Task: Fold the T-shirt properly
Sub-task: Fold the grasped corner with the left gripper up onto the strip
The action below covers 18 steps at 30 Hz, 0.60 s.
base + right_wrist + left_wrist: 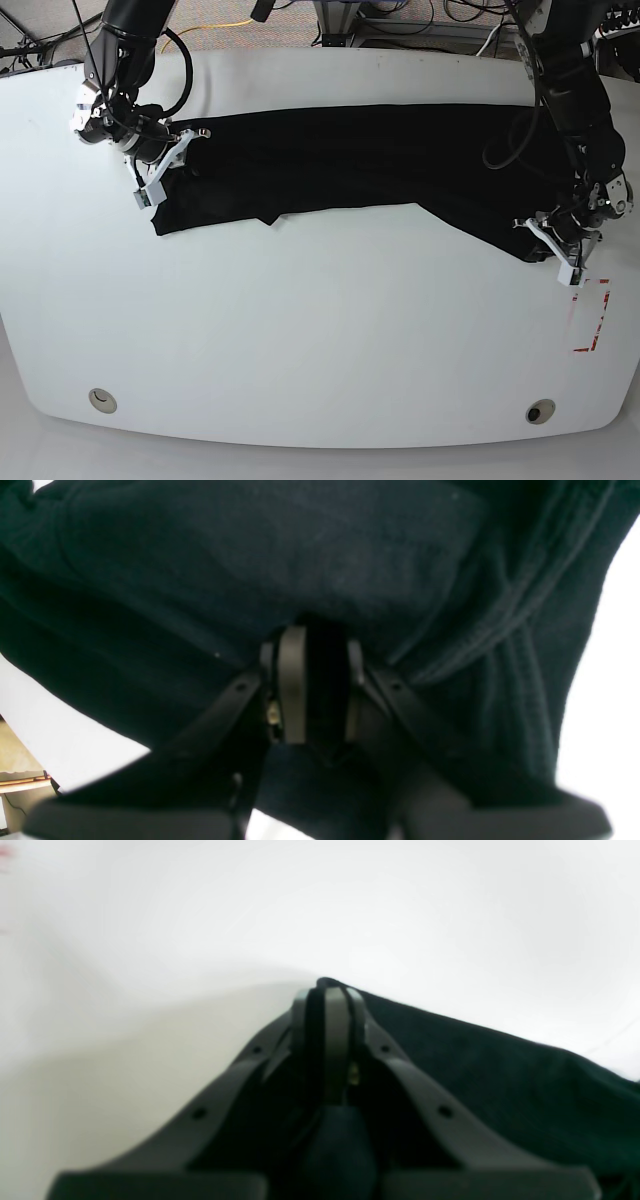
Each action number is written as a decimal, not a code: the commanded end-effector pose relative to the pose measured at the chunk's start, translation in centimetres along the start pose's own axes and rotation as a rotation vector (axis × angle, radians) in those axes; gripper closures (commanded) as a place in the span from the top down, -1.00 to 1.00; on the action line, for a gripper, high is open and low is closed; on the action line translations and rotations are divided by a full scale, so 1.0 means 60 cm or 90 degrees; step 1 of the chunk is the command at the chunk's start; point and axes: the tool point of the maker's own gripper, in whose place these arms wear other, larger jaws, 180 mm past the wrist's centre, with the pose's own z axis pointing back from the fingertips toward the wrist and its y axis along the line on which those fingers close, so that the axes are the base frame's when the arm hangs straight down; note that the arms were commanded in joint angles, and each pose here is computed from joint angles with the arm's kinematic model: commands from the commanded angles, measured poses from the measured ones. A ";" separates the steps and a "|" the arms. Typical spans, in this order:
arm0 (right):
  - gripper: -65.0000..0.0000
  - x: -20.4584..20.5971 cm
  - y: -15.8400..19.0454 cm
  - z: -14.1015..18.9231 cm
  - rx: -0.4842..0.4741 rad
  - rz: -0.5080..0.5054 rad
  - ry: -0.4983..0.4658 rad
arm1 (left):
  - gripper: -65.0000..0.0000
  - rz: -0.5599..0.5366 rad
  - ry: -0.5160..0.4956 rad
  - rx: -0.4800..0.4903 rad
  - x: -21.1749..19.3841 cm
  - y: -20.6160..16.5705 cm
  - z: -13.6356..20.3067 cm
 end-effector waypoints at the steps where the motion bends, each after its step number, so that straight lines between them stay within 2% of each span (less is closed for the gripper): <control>1: -0.69 -0.028 -0.016 0.004 -0.031 0.007 0.058 | -0.95 -0.043 -0.053 0.031 0.059 0.020 0.036; 12: -0.69 -0.026 -0.016 0.004 -0.031 0.008 0.056 | -0.95 -0.154 -0.101 0.080 0.088 -0.034 0.128; 18: -0.69 -0.029 -0.017 0.004 -0.031 0.007 0.058 | -0.95 -0.202 -0.074 0.126 0.055 -0.040 0.194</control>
